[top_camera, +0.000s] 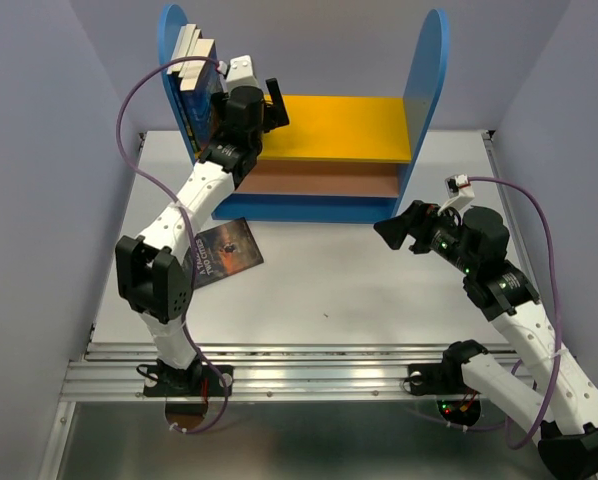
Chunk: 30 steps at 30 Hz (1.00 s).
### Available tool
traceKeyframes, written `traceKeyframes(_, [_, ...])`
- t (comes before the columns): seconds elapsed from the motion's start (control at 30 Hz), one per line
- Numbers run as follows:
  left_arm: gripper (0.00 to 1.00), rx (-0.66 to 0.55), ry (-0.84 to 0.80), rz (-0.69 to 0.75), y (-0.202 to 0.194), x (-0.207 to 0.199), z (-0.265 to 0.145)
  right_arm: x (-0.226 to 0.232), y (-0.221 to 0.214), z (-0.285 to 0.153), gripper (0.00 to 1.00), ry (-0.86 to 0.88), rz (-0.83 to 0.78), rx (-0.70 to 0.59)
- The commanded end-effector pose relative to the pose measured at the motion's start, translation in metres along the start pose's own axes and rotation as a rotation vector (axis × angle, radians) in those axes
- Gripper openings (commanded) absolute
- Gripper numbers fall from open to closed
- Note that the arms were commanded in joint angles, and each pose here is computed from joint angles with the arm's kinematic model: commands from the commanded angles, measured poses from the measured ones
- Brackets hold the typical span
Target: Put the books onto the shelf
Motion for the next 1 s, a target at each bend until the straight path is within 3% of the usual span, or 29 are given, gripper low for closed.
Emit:
traceKeyframes(0.0, [0.99, -0.154, -0.033, -0.050, 0.070, 0.011, -0.026, 0.011, 0.005, -0.004, 1.00, 0.042, -0.009, -0.019])
traceKeyframes(0.4, [0.99, -0.199, -0.411, 0.035, 0.105, -0.038, -0.086, 0.014, 0.001, -0.005, 1.00, 0.068, -0.020, 0.001])
traceKeyframes(0.6, [0.99, -0.243, -0.660, 0.113, 0.118, -0.054, -0.152, 0.015, -0.002, -0.006, 1.00, 0.079, -0.028, 0.011])
traceKeyframes(0.83, [0.99, -0.283, -0.755, 0.130, 0.103, -0.043, -0.202, 0.016, -0.004, -0.004, 1.00, 0.088, -0.031, 0.025])
traceKeyframes(0.97, [0.99, -0.250, -0.751, 0.127, 0.079, -0.031, -0.209, 0.018, -0.005, -0.005, 1.00, 0.103, -0.033, 0.035])
Point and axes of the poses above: each gripper's point midway between its finger pads, its own z axis out along the fingers, its own x axis along the line the jaws close on, y = z × x, the point moved 1 cm from there along -z, back along the fingers, and after that the axes turned 3 degrees about z, right-handed, at the moved point
